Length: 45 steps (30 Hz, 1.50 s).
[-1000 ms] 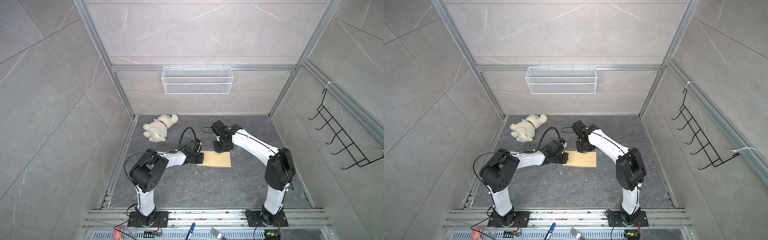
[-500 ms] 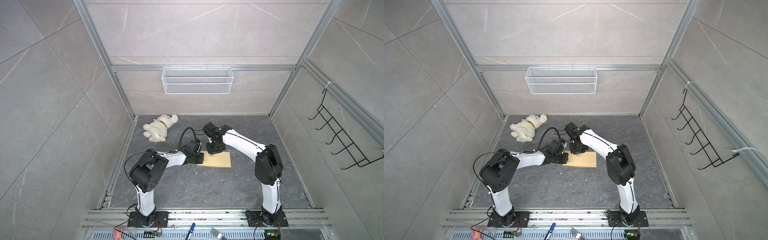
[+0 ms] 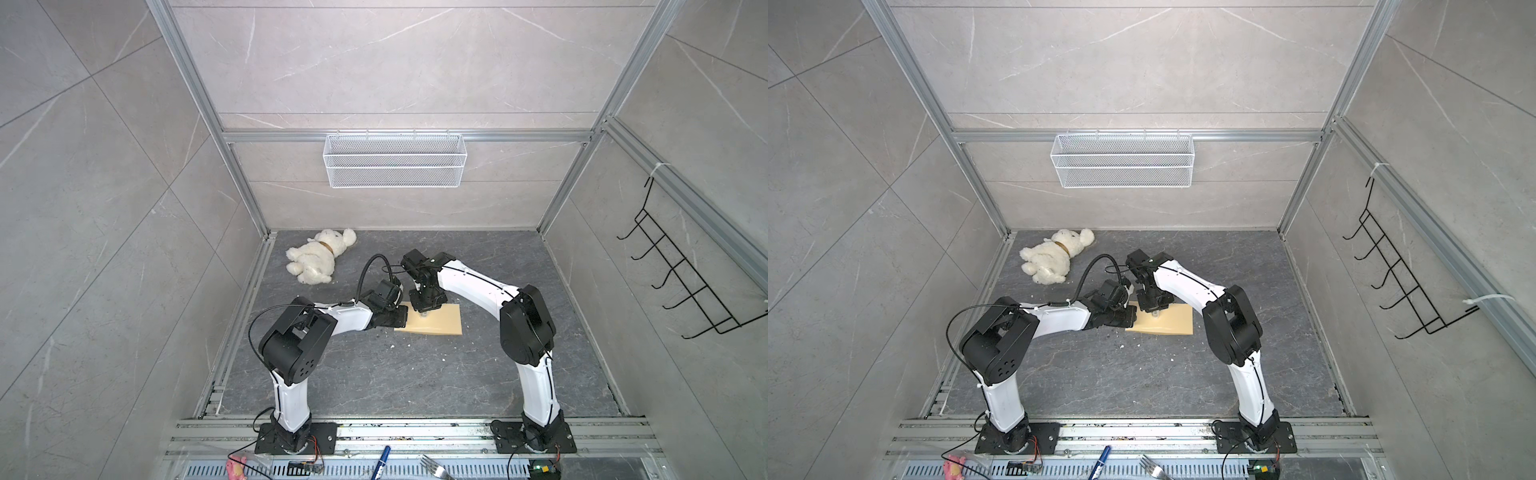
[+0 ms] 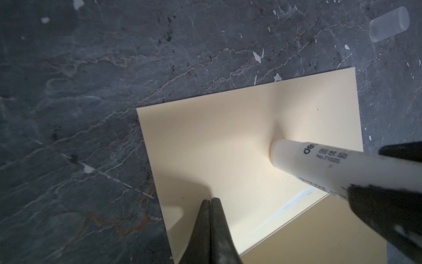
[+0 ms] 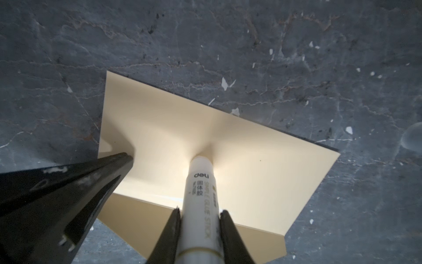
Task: Place the letter into the envelope and seal it
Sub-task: 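Rub the glue stick along the flap crease with the right gripper, then lift the glue stick off the envelope with the right gripper while the left gripper rises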
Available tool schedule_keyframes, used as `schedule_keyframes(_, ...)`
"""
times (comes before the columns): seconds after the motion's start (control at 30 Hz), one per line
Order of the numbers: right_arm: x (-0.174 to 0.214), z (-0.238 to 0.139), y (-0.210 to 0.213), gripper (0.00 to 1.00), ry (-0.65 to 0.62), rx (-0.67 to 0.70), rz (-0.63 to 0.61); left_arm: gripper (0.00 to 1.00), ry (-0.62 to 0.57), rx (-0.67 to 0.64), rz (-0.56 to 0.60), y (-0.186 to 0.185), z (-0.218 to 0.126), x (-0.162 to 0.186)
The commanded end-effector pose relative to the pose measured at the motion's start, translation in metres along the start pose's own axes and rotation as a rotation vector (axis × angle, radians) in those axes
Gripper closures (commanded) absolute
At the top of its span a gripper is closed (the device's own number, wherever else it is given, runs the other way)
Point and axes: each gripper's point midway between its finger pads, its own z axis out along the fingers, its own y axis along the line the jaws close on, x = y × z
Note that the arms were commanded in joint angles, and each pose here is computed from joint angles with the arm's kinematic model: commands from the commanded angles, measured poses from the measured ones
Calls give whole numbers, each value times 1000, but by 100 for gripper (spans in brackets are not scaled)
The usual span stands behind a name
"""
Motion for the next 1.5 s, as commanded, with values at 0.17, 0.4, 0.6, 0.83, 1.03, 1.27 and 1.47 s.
schedule_keyframes(0.17,17,9,-22,100,62,86,-15,100,239,-167,-12,51,21,77)
schedule_keyframes(0.4,21,8,-35,100,68,100,-2,100,242,-174,-11,52,22,78)
schedule_keyframes(0.6,24,8,-42,100,79,121,-4,100,249,-176,-11,53,23,80)
schedule_keyframes(0.83,28,8,-53,100,89,157,-9,100,255,-180,-13,54,25,82)
schedule_keyframes(1.03,32,8,-61,100,99,172,-7,100,259,-180,-14,54,26,83)
schedule_keyframes(1.27,40,9,-71,100,120,189,-2,100,259,-181,-15,54,26,84)
schedule_keyframes(1.47,39,5,-71,100,104,167,13,100,253,-179,-10,52,24,82)
